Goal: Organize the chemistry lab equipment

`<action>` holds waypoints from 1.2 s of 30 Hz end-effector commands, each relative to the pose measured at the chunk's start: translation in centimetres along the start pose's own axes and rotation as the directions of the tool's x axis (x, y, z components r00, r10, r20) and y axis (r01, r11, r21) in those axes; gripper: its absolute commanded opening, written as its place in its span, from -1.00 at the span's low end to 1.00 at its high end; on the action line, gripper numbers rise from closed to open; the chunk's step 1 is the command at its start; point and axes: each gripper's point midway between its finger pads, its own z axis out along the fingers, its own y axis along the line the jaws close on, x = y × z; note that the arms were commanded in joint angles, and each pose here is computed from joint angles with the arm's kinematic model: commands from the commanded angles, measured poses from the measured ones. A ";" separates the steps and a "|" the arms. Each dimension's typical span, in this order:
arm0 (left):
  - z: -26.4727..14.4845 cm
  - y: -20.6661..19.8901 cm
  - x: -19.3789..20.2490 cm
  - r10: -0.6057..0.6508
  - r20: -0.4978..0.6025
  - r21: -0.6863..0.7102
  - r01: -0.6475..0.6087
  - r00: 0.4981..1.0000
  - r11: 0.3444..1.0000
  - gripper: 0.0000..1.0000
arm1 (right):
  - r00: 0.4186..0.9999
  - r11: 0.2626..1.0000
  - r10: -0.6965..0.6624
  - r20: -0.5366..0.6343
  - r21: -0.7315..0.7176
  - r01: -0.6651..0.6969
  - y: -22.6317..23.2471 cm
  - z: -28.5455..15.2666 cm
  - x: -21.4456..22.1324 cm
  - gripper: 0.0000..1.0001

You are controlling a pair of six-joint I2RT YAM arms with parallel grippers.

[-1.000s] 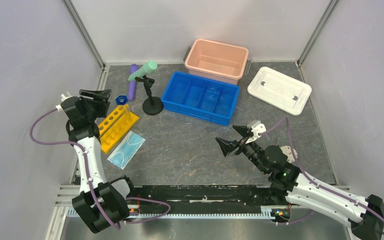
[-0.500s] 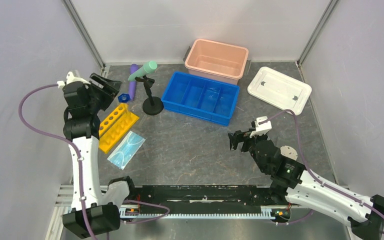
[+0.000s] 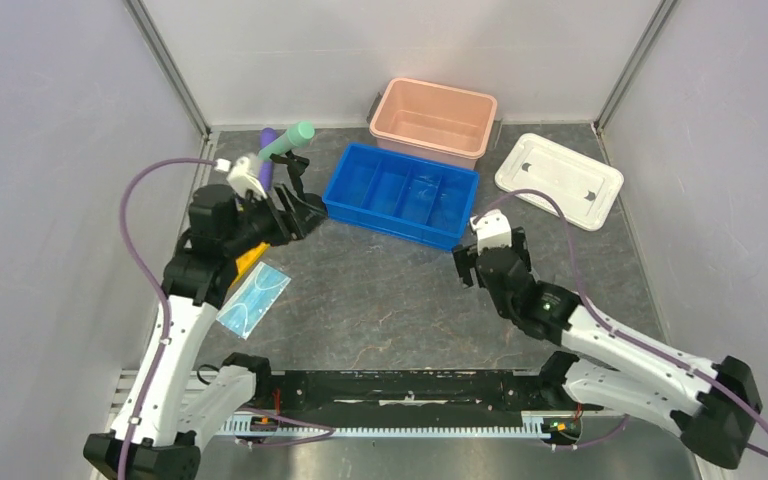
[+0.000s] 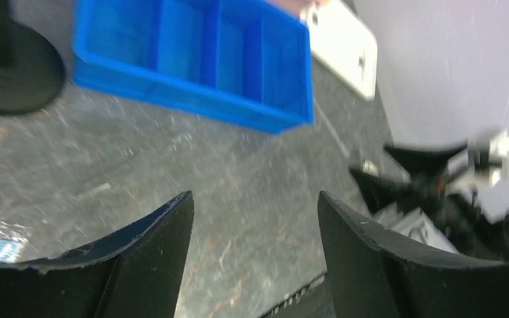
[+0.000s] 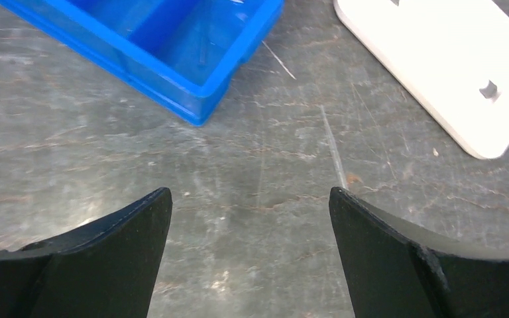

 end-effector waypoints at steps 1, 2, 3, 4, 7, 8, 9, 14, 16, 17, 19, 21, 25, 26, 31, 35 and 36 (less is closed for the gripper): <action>1.5 -1.0 4.7 0.127 -0.125 0.145 -0.108 0.984 0.983 0.49 | 0.994 1.000 -0.010 -0.109 0.000 0.010 -1.5 2.6 0.2 0.84; 1.6 -1.0 5.7 0.140 -0.153 0.166 -0.114 0.978 0.979 0.49 | 0.991 1.000 -0.006 -0.133 0.000 0.006 -1.9 3.2 0.5 0.81; 1.8 -0.9 6.6 0.160 -0.178 0.181 -0.127 0.971 0.975 0.49 | 0.987 1.000 -0.002 -0.163 0.012 0.004 -2.5 3.9 1.0 0.78; 1.9 -0.7 7.4 0.182 -0.196 0.188 -0.146 0.964 0.971 0.50 | 0.983 1.000 0.001 -0.182 0.024 0.003 -3.1 4.4 1.2 0.76; 2.3 -0.3 8.9 0.225 -0.210 0.184 -0.187 0.951 0.965 0.55 | 0.972 0.998 0.027 -0.235 0.059 -0.014 -5.1 6.2 2.0 0.61; 2.5 -0.2 9.1 0.231 -0.209 0.190 -0.193 0.950 0.963 0.56 | 0.967 0.998 0.043 -0.251 0.064 -0.028 -5.6 6.7 2.4 0.49; 2.6 -0.3 9.2 0.233 -0.214 0.194 -0.193 0.949 0.962 0.57 | 0.963 0.997 0.059 -0.264 0.066 -0.043 -6.0 7.3 2.9 0.37; 2.9 -0.5 9.4 0.272 -0.231 0.179 -0.234 0.934 0.956 0.58 | 0.933 0.987 0.138 -0.332 0.129 -0.101 -9.5 9.4 5.3 0.10; 2.8 -0.5 9.8 0.282 -0.245 0.180 -0.242 0.928 0.953 0.59 | 0.918 0.984 0.147 -0.369 0.147 -0.099 -10.6 9.9 6.4 0.09; 2.8 -0.5 10.0 0.286 -0.251 0.181 -0.245 0.925 0.952 0.59 | 0.909 0.985 0.144 -0.390 0.142 -0.095 -10.9 10.2 6.9 0.09; 3.0 -0.6 10.4 0.291 -0.263 0.184 -0.248 0.920 0.951 0.60 | 0.897 0.986 0.143 -0.418 0.134 -0.096 -11.5 10.6 7.6 0.09; 3.2 -0.6 10.6 0.291 -0.276 0.188 -0.246 0.916 0.951 0.60 | 0.886 0.987 0.152 -0.438 0.122 -0.109 -11.8 11.0 8.3 0.09; 3.5 -0.8 10.8 0.290 -0.287 0.191 -0.242 0.913 0.951 0.61 | 0.871 0.985 0.168 -0.461 0.106 -0.134 -11.9 11.9 9.6 0.08; 3.5 -0.7 10.8 0.290 -0.289 0.190 -0.243 0.912 0.951 0.62 | 0.867 0.985 0.169 -0.469 0.107 -0.134 -12.0 12.0 10.0 0.08; 3.4 -0.1 10.4 0.305 -0.276 0.157 -0.270 0.912 0.950 0.65 | 0.849 0.986 0.167 -0.501 0.104 -0.132 -12.0 12.5 11.4 0.09; 3.6 0.0 10.5 0.302 -0.282 0.151 -0.269 0.911 0.951 0.65 | 0.835 0.986 0.166 -0.525 0.099 -0.134 -11.7 12.7 12.4 -0.15; 3.6 0.1 10.5 0.301 -0.282 0.149 -0.269 0.911 0.952 0.65 | 0.832 0.986 0.167 -0.528 0.100 -0.134 -11.6 12.6 12.5 -0.23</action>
